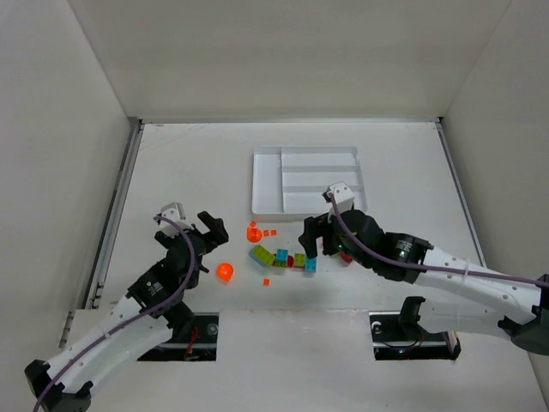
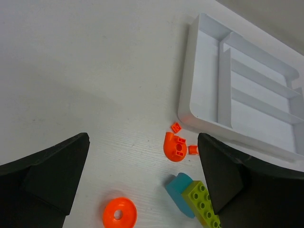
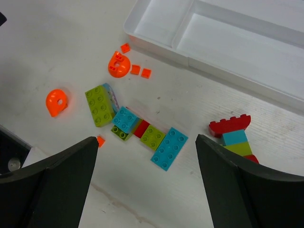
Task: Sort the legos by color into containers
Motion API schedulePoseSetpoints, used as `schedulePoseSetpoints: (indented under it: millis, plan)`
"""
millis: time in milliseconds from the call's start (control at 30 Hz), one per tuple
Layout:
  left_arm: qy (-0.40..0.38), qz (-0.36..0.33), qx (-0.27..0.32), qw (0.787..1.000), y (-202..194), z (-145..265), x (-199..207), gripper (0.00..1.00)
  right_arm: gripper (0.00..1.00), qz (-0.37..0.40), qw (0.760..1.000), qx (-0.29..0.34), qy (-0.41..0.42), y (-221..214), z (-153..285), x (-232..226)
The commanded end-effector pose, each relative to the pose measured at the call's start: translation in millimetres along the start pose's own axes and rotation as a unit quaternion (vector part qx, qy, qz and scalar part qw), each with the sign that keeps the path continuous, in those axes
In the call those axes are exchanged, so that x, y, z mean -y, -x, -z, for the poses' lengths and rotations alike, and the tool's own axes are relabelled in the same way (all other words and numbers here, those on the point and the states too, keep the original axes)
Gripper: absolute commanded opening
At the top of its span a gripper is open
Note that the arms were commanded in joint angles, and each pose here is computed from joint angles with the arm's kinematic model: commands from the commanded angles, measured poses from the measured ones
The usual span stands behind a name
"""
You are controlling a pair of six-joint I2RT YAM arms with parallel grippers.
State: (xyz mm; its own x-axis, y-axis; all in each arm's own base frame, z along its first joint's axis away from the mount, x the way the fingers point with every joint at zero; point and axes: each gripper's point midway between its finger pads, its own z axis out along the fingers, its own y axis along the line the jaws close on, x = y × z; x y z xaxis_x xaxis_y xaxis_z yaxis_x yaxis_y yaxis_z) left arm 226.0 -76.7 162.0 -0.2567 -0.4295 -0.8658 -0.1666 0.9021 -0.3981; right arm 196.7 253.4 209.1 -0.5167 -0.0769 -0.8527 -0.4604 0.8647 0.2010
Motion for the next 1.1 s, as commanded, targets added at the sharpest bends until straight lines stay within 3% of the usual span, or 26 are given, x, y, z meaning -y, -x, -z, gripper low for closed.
schedulePoseSetpoints:
  millis: [0, 33, 100, 167, 200, 233, 300, 400, 567, 633, 667, 733, 767, 833, 1067]
  plan:
    - [0.001, 0.016, 0.007, 1.000, 1.8, -1.7, -0.6, 1.00, 0.90, -0.001, 0.999, 0.031, 0.025, 14.2, 1.8, -15.2]
    - [-0.003, 0.021, 0.012, 1.000, 5.0, -1.3, 1.0, 1.00, 0.88, 0.000, 0.999, 0.032, 0.028, 11.8, 1.8, -17.1]
    - [-0.014, 0.029, 0.025, 0.999, 10.7, -1.5, 4.8, 1.00, 0.73, 0.001, 0.999, 0.035, 0.035, 7.1, -0.1, -20.9]
    - [-0.016, 0.023, 0.034, 0.999, 14.9, -3.6, 7.5, 1.00, 0.40, 0.000, 0.998, 0.042, 0.050, 5.2, -2.6, -29.4]
    - [-0.011, 0.019, 0.035, 0.999, 16.8, -5.0, 7.8, 1.00, 0.28, -0.001, 0.997, 0.045, 0.056, 5.0, -5.0, -33.6]
    - [-0.004, 0.017, 0.032, 0.999, 16.8, -6.9, 7.4, 1.00, 0.21, -0.003, 0.997, 0.047, 0.060, 5.9, -6.9, -36.6]
    - [0.007, 0.013, 0.030, 0.999, 18.5, -9.8, 7.9, 1.00, 0.17, 0.003, 0.996, 0.046, 0.075, 6.1, -10.1, -46.6]
    - [0.011, 0.017, 0.037, 0.999, 23.6, -10.9, 9.3, 1.00, 0.21, 0.025, 0.994, 0.038, 0.095, 1.8, -18.0, -63.7]
    - [-0.021, 0.029, 0.042, 0.998, 29.5, -9.3, 22.4, 1.00, 0.58, 0.066, 0.991, 0.034, 0.108, -14.6, -41.2, -78.1]
    - [-0.031, 0.034, 0.051, 0.998, 27.1, -9.9, 21.8, 0.95, 0.67, 0.078, 0.989, 0.030, 0.120, -20.3, -52.8, -85.6]
    - [-0.038, 0.039, 0.056, 0.997, 26.4, -9.7, 21.8, 0.80, 0.69, 0.086, 0.988, 0.025, 0.128, -22.8, -56.6, -90.3]
    - [-0.057, 0.039, 0.054, 0.996, 22.4, -8.3, 25.5, 0.35, 0.75, 0.108, 0.983, 0.013, 0.149, -28.6, -62.8, -99.1]
    - [-0.065, 0.037, 0.047, 0.996, 19.6, -7.8, 28.5, 0.25, 0.77, 0.117, 0.981, 0.008, 0.157, -30.8, -65.9, -102.8]
    - [-0.076, 0.030, 0.027, 0.996, 12.3, -8.4, 34.7, 0.25, 0.80, 0.134, 0.977, -0.003, 0.168, -37.1, -73.7, -109.8]
    - [-0.079, 0.023, -0.005, 0.997, -4.1, -15.0, 38.8, 0.44, 0.78, 0.155, 0.976, -0.023, 0.154, -41.8, -115.7, -111.7]
